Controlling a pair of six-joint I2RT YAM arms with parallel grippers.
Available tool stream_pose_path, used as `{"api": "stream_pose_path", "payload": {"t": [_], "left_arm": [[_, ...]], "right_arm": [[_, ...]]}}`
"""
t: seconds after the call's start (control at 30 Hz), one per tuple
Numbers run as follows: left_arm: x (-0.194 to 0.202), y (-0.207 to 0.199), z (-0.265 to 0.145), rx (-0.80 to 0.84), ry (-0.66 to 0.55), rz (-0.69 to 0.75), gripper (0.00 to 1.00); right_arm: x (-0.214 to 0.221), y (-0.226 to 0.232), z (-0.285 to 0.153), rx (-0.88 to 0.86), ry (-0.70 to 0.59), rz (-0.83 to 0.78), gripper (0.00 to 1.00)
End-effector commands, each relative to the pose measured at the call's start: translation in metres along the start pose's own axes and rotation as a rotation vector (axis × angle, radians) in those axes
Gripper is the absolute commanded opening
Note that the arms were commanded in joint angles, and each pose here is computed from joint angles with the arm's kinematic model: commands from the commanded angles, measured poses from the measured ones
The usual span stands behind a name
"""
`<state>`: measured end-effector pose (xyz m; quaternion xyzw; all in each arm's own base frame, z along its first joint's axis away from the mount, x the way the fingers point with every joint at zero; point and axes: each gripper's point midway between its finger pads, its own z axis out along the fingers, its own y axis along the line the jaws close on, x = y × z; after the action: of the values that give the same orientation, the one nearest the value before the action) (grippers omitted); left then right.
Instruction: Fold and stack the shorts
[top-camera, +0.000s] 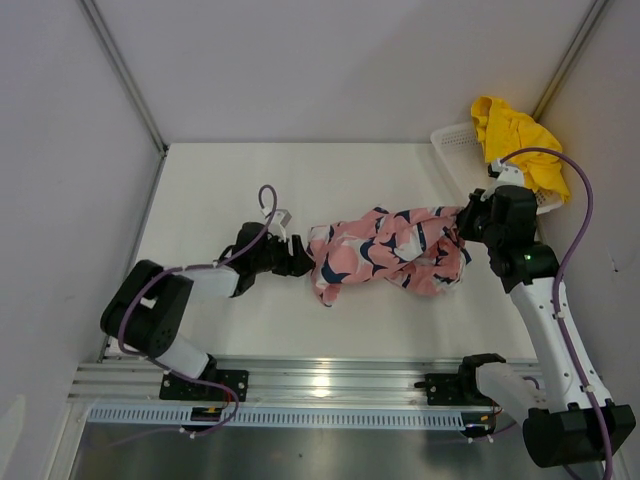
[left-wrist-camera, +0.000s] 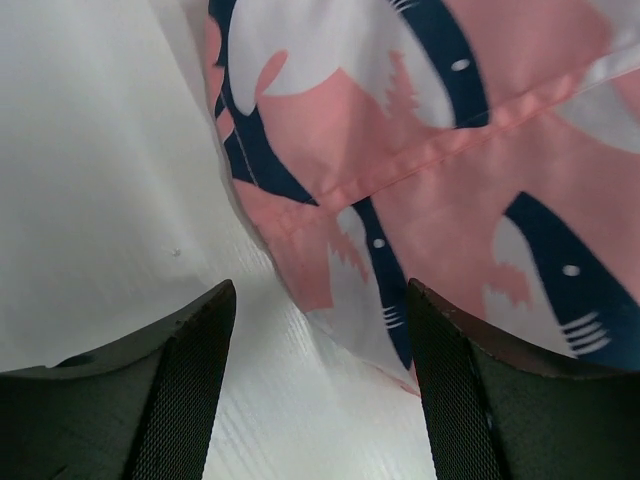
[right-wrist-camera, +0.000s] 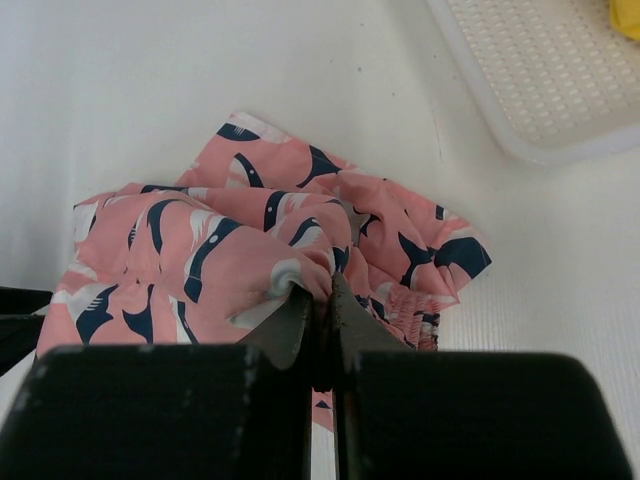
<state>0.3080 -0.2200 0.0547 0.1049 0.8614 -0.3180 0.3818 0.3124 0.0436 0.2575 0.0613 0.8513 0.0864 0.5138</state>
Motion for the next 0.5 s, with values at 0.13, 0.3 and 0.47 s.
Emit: {"api": "stream_pose_path", "payload": {"t": [0.13, 0.3, 0.47], "left_arm": [[-0.005, 0.003, 0.018, 0.084, -0.014, -0.162, 0.72], [-0.008, 0.006, 0.026, 0.091, -0.027, -0.206, 0.70], [0.000, 0.006, 0.040, 0.116, 0.015, -0.258, 0.64]], "right_arm": [[-0.018, -0.001, 0.001, 0.007, -0.069, -0.005, 0.00], [-0.019, 0.000, 0.000, 0.001, -0.074, -0.003, 0.00], [-0.021, 0.002, 0.000, -0.007, -0.073, -0.004, 0.00]]}}
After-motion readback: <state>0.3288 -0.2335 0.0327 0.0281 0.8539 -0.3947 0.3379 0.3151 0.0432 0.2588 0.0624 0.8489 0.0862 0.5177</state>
